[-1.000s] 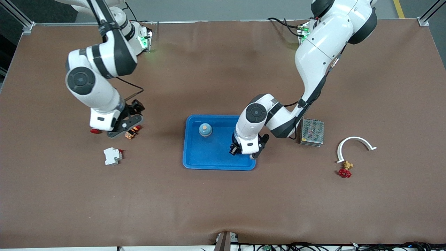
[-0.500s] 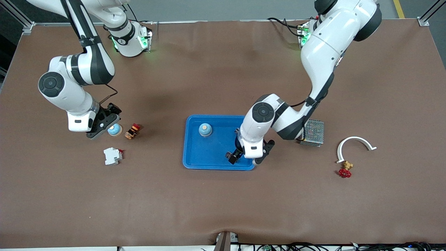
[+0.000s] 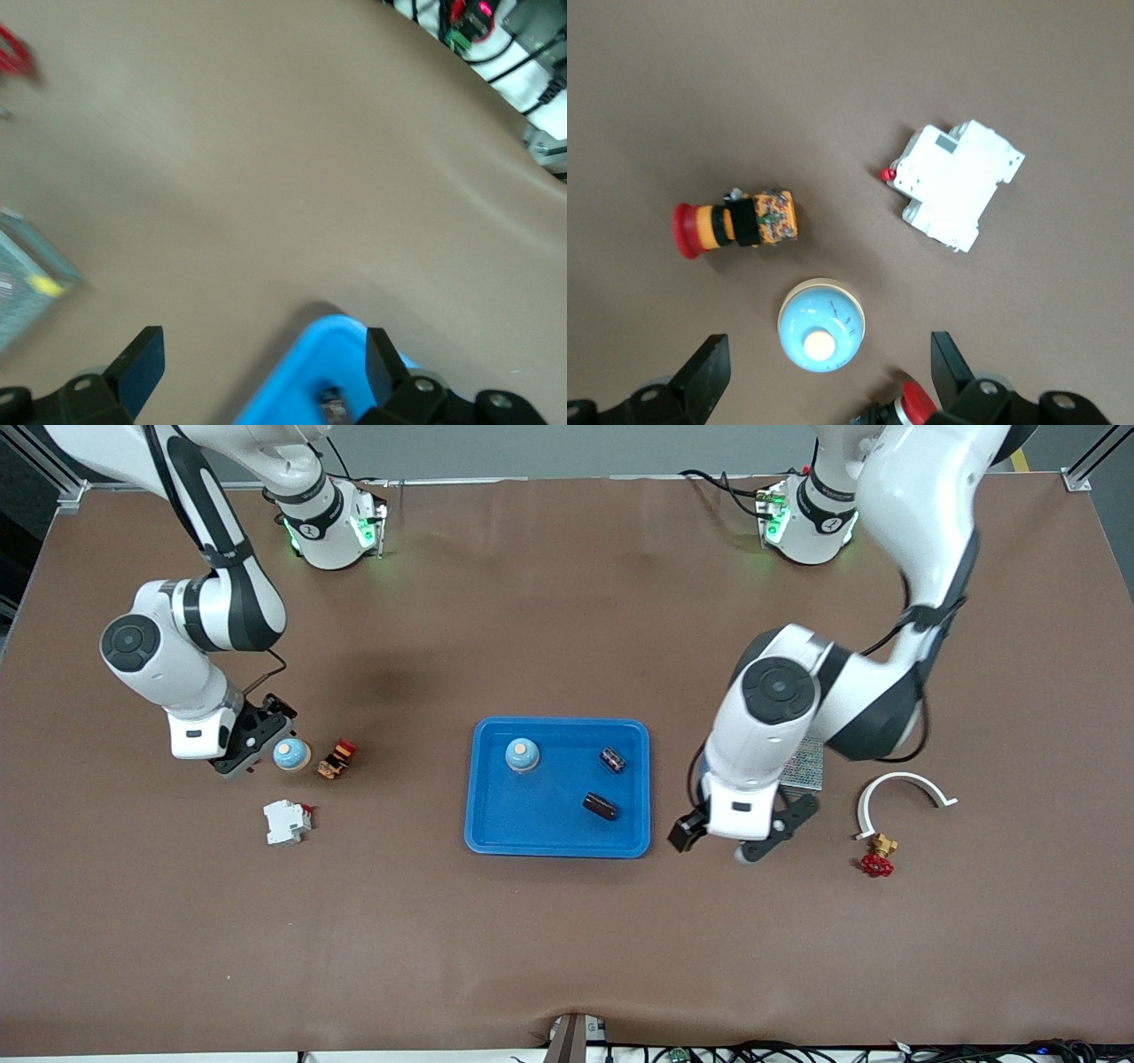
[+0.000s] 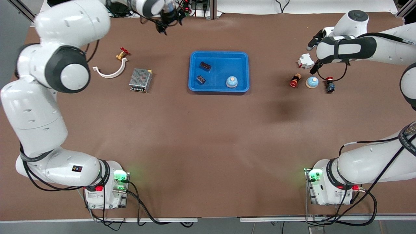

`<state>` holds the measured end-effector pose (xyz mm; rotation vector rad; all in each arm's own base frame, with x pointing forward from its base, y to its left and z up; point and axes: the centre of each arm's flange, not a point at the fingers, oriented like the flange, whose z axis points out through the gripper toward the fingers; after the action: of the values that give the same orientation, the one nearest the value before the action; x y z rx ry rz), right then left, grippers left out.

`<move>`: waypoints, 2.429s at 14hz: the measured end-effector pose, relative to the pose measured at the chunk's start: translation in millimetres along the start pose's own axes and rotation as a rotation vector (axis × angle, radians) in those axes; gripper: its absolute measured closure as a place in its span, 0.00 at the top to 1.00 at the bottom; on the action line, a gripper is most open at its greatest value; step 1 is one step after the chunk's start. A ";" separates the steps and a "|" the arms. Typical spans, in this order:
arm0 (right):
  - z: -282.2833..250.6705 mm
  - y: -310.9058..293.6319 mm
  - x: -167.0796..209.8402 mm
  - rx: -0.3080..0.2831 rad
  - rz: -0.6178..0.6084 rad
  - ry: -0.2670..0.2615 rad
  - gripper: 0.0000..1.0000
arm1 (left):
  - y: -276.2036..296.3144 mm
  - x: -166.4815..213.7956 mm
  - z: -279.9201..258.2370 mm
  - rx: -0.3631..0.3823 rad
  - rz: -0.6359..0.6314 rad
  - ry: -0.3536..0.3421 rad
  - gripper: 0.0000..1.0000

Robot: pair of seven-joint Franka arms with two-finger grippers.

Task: Place electrolytic capacitor and blue bell in tray
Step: 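Release the capacitor in the tray while the right gripper reaches the bell, then grasp the second blue bell with the right gripper while the left withdraws, then lift the blue bell off the table with the right gripper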

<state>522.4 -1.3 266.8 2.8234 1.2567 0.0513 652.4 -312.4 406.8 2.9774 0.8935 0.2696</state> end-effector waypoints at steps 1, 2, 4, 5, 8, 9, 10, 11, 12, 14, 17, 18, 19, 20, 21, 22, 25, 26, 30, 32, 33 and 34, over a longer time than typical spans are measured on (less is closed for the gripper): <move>7.4 1.3 -2.1 -0.003 -0.002 0.002 1.00 | -9.4 4.9 -18.7 0.030 0.035 0.004 1.00; 14.5 2.1 -3.1 -0.003 -0.002 0.002 1.00 | -19.6 10.3 -34.9 0.058 0.051 0.001 1.00; 28.1 2.6 -4.8 -0.003 0.000 0.000 1.00 | -43.5 26.9 -57.6 0.087 0.064 -0.028 1.00; 34.2 2.3 -5.6 -0.001 0.001 -0.002 1.00 | -54.9 38.2 -64.4 0.088 0.064 -0.036 1.00; 48.5 -0.6 -8.7 -0.010 0.002 0.005 1.00 | -87.4 66.5 -81.2 0.114 0.134 -0.053 1.00; 52.6 -2.2 -9.9 -0.011 0.001 0.007 1.00 | -96.2 72.5 -89.2 0.120 0.154 -0.054 1.00; 56.3 -3.5 -11.0 -0.010 0.001 0.006 1.00 | -102.1 76.2 -99.2 0.112 0.165 -0.055 1.00; 59.8 -4.3 -11.7 -0.009 0.001 0.004 1.00 | -105.5 76.8 -109.7 0.094 0.171 -0.064 1.00; 62.8 -5.1 -12.1 -0.006 0.000 0.002 1.00 | -108.1 76.4 -120.4 0.076 0.176 -0.069 1.00; 67.8 -6.3 -13.1 -0.003 0.000 -0.001 1.00 | -113.5 71.1 -137.2 0.076 0.202 -0.083 1.00; 74.2 -8.4 -14.8 -0.004 0.000 0.000 1.00 | -130.4 69.4 -159.4 0.069 0.279 -0.086 1.00; 76.4 -9.1 -15.4 -0.004 0.000 0.000 1.00 | -143.6 73.4 -166.9 0.072 0.309 -0.083 1.00; 78.3 -9.5 -15.8 -0.004 -0.001 0.000 1.00 | -159.6 77.9 -176.1 0.071 0.342 -0.081 1.00; 79.9 -9.6 -16.3 -0.005 0.000 0.000 1.00 | -175.5 81.3 -185.3 0.067 0.369 -0.080 1.00; 81.6 -9.2 -17.5 -0.004 0.002 -0.001 1.00 | -191.5 82.9 -194.4 0.064 0.391 -0.080 1.00; 83.1 -7.9 -19.7 -0.003 0.002 -0.002 1.00 | -205.2 82.3 -201.8 0.066 0.405 -0.078 1.00; 88.1 -0.3 -31.2 -0.001 -0.002 -0.006 1.00 | -238.8 74.8 -216.4 0.096 0.408 -0.096 1.00; 89.6 0.9 -33.4 -0.001 0.000 -0.006 1.00 | -246.0 72.1 -219.7 0.107 0.409 -0.110 1.00; 92.6 -0.2 -33.3 -0.004 -0.003 -0.003 1.00 | -263.0 65.8 -232.5 0.129 0.424 -0.141 1.00; 93.5 -0.9 -33.1 -0.004 -0.005 -0.002 1.00 | -271.0 65.8 -242.7 0.125 0.422 -0.134 1.00; 94.6 -1.4 -33.1 -0.003 -0.005 -0.002 1.00 | -272.8 64.4 -248.0 0.120 0.424 -0.129 1.00; 96.1 -2.1 -33.0 -0.003 -0.006 -0.002 1.00 | -273.5 62.7 -251.2 0.116 0.428 -0.129 1.00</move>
<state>503.7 -27.6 170.4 2.8164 1.2639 0.0495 512.0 -56.7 645.0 3.2196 0.2610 0.0284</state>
